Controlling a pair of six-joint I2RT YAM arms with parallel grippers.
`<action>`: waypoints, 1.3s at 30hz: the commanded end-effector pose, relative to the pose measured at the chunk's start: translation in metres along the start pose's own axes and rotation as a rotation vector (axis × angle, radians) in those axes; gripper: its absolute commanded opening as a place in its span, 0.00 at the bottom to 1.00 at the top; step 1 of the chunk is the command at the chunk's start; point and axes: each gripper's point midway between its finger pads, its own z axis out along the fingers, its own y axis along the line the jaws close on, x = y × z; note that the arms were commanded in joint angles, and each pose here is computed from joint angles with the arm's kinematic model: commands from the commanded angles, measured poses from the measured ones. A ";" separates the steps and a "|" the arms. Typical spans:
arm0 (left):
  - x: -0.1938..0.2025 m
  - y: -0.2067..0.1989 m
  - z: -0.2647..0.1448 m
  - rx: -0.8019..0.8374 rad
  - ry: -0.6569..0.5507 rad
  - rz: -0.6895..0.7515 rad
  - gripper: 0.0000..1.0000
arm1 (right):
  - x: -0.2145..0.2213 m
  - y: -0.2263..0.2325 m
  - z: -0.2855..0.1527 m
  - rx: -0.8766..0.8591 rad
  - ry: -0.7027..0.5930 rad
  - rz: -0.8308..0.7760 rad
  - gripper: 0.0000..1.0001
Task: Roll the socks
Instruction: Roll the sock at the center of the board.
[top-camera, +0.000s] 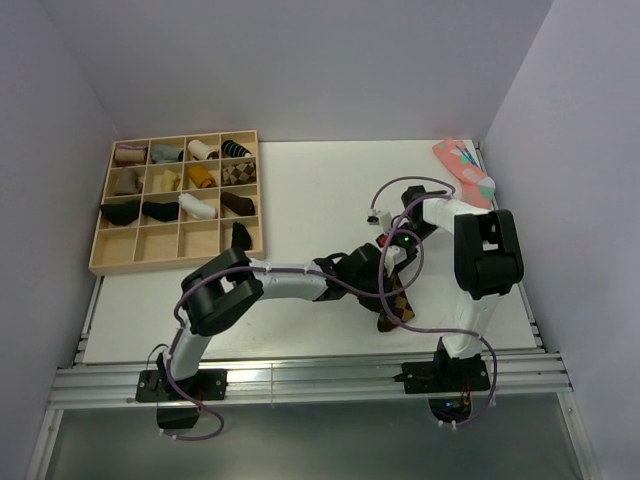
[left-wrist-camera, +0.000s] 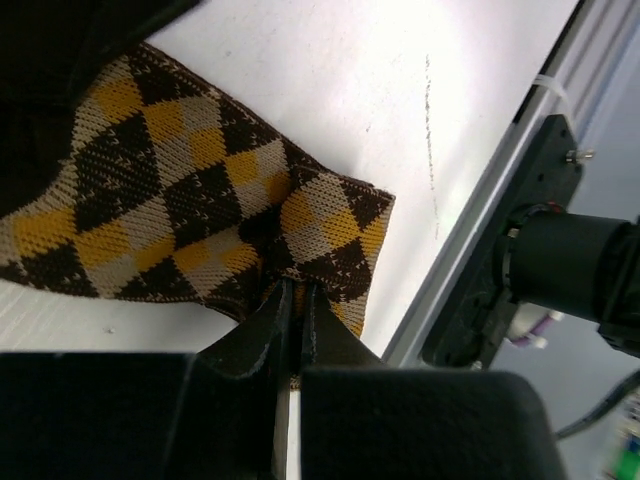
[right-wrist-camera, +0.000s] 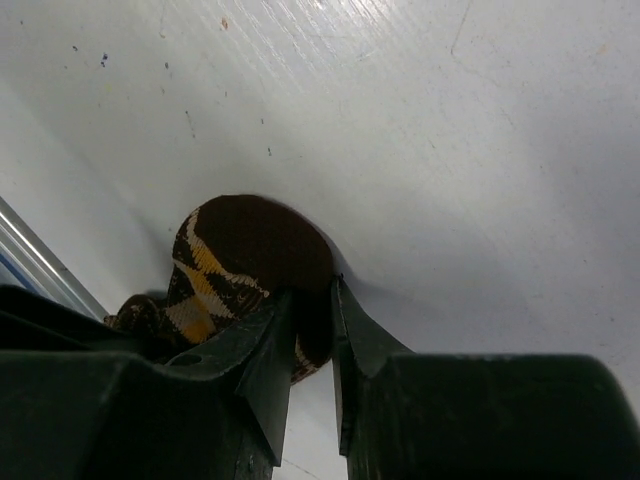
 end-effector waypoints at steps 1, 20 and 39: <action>0.065 0.042 0.007 -0.067 0.240 -0.129 0.00 | -0.015 -0.006 0.003 0.002 -0.020 -0.034 0.27; 0.078 0.068 0.006 -0.023 0.365 -0.450 0.00 | -0.042 -0.040 -0.064 0.212 -0.334 0.051 0.61; 0.051 0.063 0.008 -0.057 0.390 -0.403 0.00 | 0.054 0.031 -0.068 0.095 -0.297 -0.412 0.59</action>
